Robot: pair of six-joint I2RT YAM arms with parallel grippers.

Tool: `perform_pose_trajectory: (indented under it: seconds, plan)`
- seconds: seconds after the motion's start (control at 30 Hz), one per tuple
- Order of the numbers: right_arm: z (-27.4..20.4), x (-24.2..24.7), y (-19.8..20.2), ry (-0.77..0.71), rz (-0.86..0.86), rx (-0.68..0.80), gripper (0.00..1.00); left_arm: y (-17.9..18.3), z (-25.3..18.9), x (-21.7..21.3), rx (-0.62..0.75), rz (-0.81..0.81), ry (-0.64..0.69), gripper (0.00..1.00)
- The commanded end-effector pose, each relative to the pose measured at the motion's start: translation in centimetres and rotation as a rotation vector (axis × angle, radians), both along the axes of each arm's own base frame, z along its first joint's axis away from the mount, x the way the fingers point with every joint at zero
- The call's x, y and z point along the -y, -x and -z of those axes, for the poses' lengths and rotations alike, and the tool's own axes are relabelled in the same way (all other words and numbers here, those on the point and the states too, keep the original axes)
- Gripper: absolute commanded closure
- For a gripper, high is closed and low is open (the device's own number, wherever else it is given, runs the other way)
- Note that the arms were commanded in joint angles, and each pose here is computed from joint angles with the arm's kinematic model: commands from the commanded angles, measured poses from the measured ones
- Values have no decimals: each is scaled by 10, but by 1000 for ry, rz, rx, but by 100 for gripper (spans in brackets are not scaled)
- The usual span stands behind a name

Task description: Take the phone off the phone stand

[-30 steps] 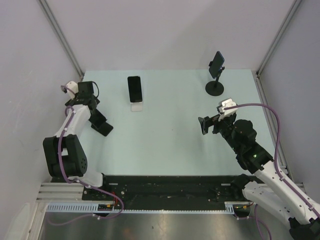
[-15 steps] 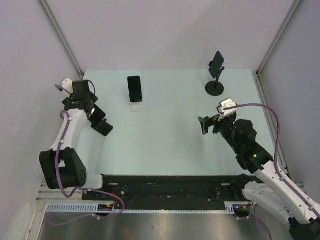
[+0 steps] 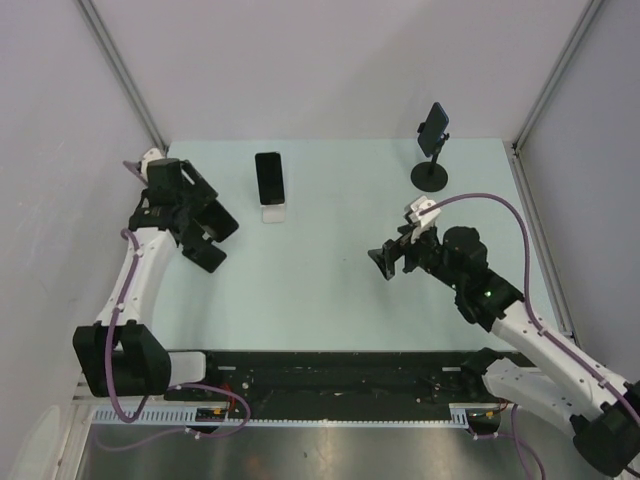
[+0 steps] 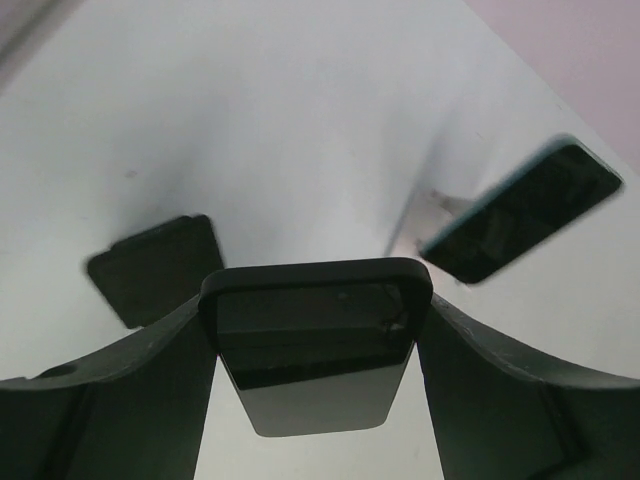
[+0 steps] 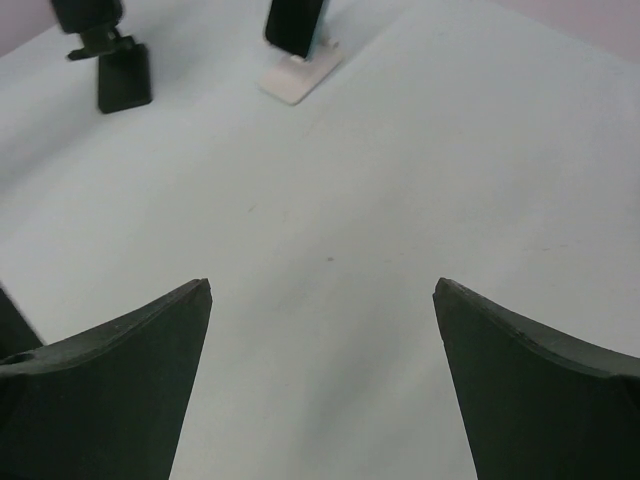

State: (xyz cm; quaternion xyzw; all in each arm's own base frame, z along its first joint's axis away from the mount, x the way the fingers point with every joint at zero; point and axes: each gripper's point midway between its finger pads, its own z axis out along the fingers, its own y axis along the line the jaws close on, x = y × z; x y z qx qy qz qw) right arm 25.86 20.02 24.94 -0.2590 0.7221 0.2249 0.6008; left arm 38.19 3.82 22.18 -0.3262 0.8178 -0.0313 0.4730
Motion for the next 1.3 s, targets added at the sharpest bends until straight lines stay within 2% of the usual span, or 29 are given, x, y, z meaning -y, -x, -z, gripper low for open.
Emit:
perform_pose_trajectory:
  seconds: [0.0,0.1,0.2,0.5,0.8,0.9,0.93,1.0,1.03,1.1,1.13,1.17,1.2,1.27]
  plan:
    - [-25,-45,9,-136,-185,-50,0,-3,-38,68,118,229,84,100]
    - [-19,-69,14,-181,-284,-131,0,1,-33,102,101,325,123,100]
    - [-12,-86,9,-250,-308,-218,0,8,-29,137,80,417,199,99]
    - [6,-135,1,-448,-419,-438,0,36,-14,223,0,612,297,100]
    - [30,-166,-5,-463,-421,-441,2,58,-8,264,-44,671,359,100]
    - [37,-173,-4,-468,-434,-455,14,60,-11,267,-39,684,361,100]
    - [35,-175,-4,-477,-441,-448,24,59,-12,267,-36,682,362,100]
    - [36,-178,-2,-478,-444,-445,35,61,-13,268,-34,693,362,100]
    - [36,-178,-3,-476,-436,-442,45,61,-14,269,-33,696,362,100]
    - [36,-178,-2,-473,-429,-441,60,61,-14,269,-31,703,358,99]
    - [36,-177,-4,-472,-420,-439,83,62,-15,268,-26,707,350,97]
    - [36,-176,-4,-466,-417,-434,94,62,-14,267,-26,708,343,95]
    - [35,-174,-3,-462,-413,-436,100,62,-15,266,-20,709,338,92]
    - [33,-173,-1,-455,-418,-433,100,63,-19,264,-6,717,321,76]
